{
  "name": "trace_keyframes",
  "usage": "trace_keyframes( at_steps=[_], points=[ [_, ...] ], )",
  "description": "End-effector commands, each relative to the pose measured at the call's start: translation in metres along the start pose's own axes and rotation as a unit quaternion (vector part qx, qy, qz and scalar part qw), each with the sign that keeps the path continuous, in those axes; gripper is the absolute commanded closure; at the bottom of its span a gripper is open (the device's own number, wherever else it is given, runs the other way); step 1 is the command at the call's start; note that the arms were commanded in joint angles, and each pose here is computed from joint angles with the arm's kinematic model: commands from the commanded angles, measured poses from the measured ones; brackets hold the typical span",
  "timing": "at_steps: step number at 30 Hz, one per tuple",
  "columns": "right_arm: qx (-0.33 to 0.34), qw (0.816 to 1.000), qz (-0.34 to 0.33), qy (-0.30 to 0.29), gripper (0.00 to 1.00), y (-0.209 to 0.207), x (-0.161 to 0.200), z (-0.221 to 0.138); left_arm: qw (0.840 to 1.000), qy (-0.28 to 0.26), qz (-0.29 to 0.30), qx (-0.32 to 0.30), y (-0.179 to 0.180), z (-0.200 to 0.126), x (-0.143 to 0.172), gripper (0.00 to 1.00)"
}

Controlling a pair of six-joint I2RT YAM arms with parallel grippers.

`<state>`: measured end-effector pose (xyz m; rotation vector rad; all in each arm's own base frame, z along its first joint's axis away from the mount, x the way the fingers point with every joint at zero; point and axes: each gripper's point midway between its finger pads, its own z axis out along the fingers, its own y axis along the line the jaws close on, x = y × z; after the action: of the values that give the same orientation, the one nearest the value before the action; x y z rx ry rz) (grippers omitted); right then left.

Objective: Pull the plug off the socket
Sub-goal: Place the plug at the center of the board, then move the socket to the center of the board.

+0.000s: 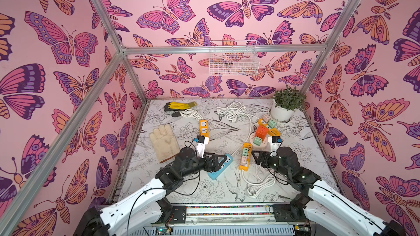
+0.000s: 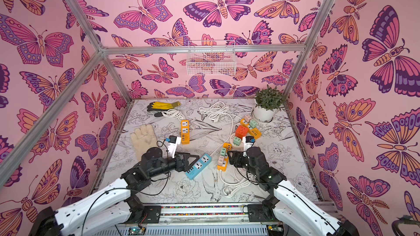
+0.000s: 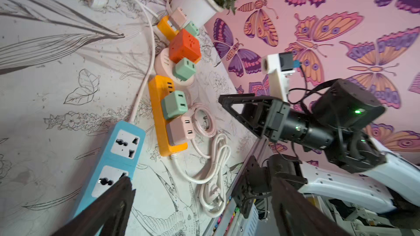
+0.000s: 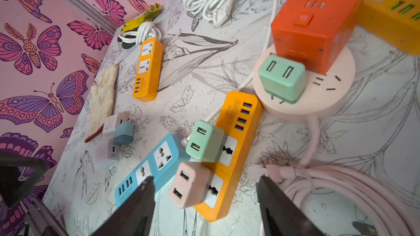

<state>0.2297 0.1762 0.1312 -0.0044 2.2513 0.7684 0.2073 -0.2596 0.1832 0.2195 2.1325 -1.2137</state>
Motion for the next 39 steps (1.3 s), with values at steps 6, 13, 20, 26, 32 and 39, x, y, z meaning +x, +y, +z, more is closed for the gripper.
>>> trace_keyframes(
  at_steps=[6,13,20,26,32,39],
  points=[
    [0.100,0.989,-0.010,0.112,0.45,0.006,0.006,0.018,0.996,-0.033,0.005,-0.078,0.041,0.013,-0.002,0.01],
    [0.278,0.956,-0.012,0.098,0.41,-0.007,-0.012,0.029,0.993,-0.063,0.005,-0.105,0.056,0.000,-0.005,0.00],
    [0.265,0.958,-0.012,0.111,0.42,0.010,-0.010,0.060,0.991,-0.072,0.010,-0.114,0.060,-0.008,-0.005,0.00],
    [0.247,0.960,-0.015,0.132,0.46,0.021,0.000,0.078,0.990,-0.075,0.010,-0.117,0.064,-0.013,-0.004,0.00],
    [0.280,0.949,-0.021,0.145,0.47,0.010,0.008,0.090,0.989,-0.086,0.012,-0.117,0.063,-0.018,-0.009,0.00],
    [0.310,0.935,-0.058,0.164,0.58,0.001,0.011,0.096,0.989,-0.076,0.008,-0.126,0.076,-0.022,0.005,0.00]
  ],
)
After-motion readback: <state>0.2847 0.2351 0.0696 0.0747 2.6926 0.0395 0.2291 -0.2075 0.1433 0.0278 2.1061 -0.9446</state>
